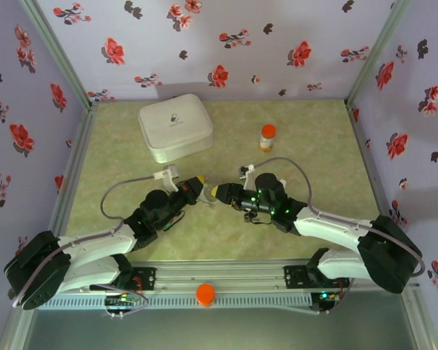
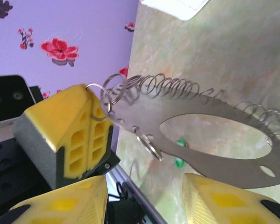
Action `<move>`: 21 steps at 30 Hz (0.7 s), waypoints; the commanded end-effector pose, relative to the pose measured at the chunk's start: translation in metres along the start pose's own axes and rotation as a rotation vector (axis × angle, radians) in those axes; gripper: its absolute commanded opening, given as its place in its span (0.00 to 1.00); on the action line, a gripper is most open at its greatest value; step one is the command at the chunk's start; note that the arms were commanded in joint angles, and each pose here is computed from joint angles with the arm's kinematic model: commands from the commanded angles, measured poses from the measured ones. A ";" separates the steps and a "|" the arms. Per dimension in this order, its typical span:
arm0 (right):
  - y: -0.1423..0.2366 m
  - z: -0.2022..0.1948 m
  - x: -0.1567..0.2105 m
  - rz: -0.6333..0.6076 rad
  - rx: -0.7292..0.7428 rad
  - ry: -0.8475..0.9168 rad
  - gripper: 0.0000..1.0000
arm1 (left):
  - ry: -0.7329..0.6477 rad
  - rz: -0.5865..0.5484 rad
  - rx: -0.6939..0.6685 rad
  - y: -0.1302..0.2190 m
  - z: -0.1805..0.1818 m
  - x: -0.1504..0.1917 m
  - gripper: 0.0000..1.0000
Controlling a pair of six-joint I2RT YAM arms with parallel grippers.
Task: Put the keys on the keyring
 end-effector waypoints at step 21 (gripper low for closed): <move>-0.025 0.012 -0.023 -0.142 -0.116 0.035 0.34 | 0.068 -0.080 0.026 0.002 -0.015 -0.017 0.00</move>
Point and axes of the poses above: each hand's point on the last joint's axis, 136 mm out from that joint toward the fingers, its own y axis back along the fingers, its own z axis along the line the jaws close on, x = y × z, the point moved 6 cm from there along y, back along the fingers, and after that the axes turned 14 degrees about -y, right-handed, at the moved point
